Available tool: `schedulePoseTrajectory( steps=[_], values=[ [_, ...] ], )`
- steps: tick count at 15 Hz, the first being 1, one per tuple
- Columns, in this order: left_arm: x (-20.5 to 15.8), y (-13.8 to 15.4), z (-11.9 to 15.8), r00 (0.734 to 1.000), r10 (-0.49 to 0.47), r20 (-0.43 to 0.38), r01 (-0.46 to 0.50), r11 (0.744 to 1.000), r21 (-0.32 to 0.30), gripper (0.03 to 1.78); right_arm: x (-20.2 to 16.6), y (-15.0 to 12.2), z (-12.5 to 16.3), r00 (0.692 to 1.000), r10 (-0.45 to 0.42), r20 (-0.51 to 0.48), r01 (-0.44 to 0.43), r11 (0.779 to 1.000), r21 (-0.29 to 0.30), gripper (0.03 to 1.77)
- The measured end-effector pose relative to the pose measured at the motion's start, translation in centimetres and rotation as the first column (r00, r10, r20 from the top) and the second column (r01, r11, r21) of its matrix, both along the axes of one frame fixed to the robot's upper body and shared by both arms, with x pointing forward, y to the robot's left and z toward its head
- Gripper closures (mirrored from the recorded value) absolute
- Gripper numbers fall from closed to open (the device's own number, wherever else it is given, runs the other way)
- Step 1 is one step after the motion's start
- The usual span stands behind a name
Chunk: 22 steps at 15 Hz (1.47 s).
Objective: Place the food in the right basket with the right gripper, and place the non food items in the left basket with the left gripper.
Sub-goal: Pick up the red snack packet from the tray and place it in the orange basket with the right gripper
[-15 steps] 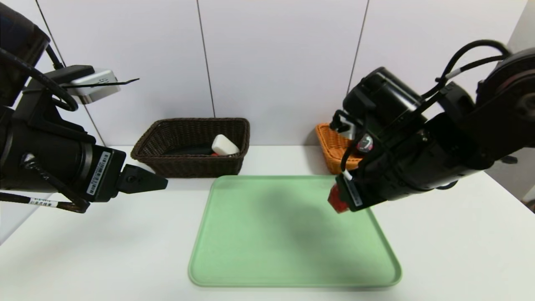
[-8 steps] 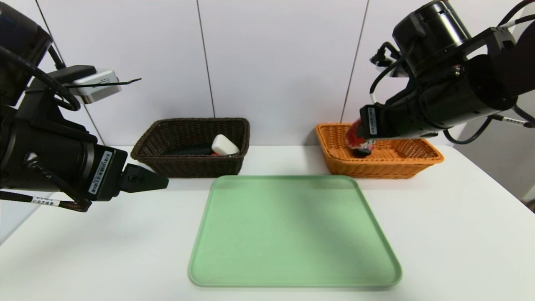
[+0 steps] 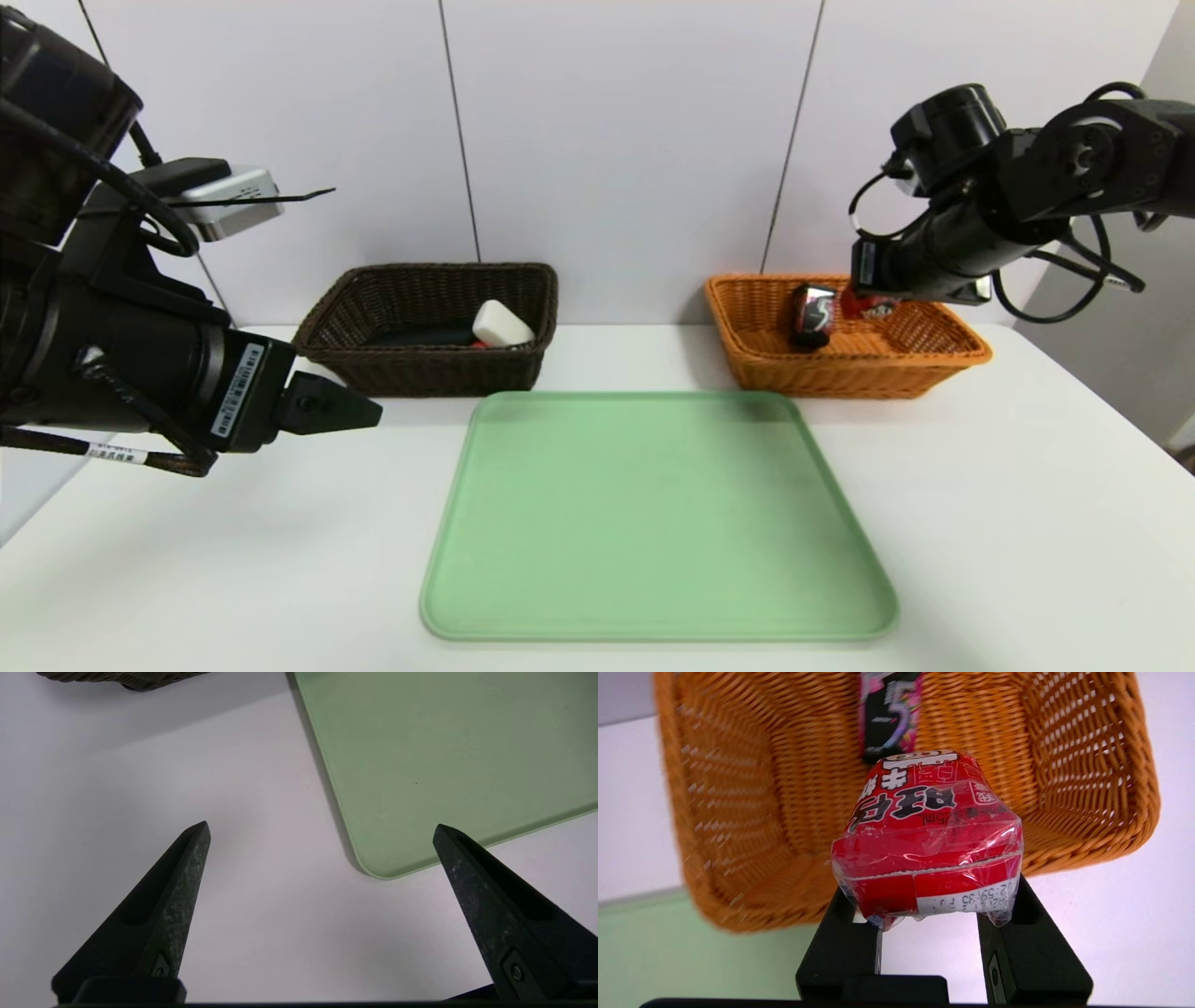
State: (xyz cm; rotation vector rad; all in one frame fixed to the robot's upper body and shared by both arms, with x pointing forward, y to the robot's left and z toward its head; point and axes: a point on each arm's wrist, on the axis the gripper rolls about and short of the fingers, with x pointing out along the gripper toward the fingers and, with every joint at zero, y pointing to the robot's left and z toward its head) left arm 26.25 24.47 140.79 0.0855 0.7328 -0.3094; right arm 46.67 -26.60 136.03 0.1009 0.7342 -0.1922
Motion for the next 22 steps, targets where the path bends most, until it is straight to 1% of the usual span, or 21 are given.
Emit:
schedulePoseTrajectory(
  steps=[3, 5, 8, 10, 11, 13, 16, 19, 22],
  values=[
    [0.3, -0.1, 0.2, 1.0, 0.0, 0.02, 0.0, 1.0, -0.012, 0.12, 2.5, -2.5, -1.6, 0.998, -0.066, 0.018, 0.066, 0.998, 0.008, 1.23],
    [0.4, -0.2, 0.1, 1.0, -0.001, 0.018, 0.001, 1.0, -0.011, 0.12, 3.6, -3.5, -2.6, 0.996, -0.093, 0.011, 0.093, 0.996, 0.008, 1.23],
    [0.5, -0.3, 0.1, 1.0, -0.001, 0.017, 0.001, 1.0, -0.008, 0.12, 4.6, -4.2, -3.8, 0.994, -0.111, -0.007, 0.111, 0.994, 0.006, 1.23],
    [0.6, -0.3, 0.1, 1.0, -0.001, 0.016, 0.001, 1.0, -0.008, 0.12, 5.1, -4.3, -4.4, 0.994, -0.106, -0.019, 0.106, 0.994, 0.01, 1.23],
    [0.6, -0.3, 0.1, 1.0, -0.001, 0.016, 0.001, 1.0, -0.007, 0.12, 5.3, -4.3, -4.7, 0.995, -0.098, -0.027, 0.099, 0.995, 0.014, 1.16],
    [0.6, -0.4, 0.0, 1.0, -0.001, 0.014, 0.001, 1.0, -0.007, 0.12, 5.5, -4.2, -5.0, 0.996, -0.086, -0.037, 0.087, 0.996, 0.02, 0.91],
    [0.7, -0.4, 0.0, 1.0, 0.0, 0.012, 0.0, 1.0, -0.006, 0.12, 5.8, -4.2, -5.7, 0.995, -0.085, -0.053, 0.086, 0.996, 0.019, 0.65],
    [0.7, -0.4, 0.0, 1.0, -0.002, 0.017, 0.002, 1.0, -0.007, 0.12, 5.7, -4.2, -5.5, 0.995, -0.085, -0.05, 0.086, 0.996, 0.02, 0.47],
    [0.6, -0.2, 0.2, 1.0, 0.003, 0.027, -0.003, 1.0, -0.007, 0.12, 4.3, -4.3, -3.1, 0.997, -0.08, -0.008, 0.08, 0.996, 0.032, 0.35]
  ],
)
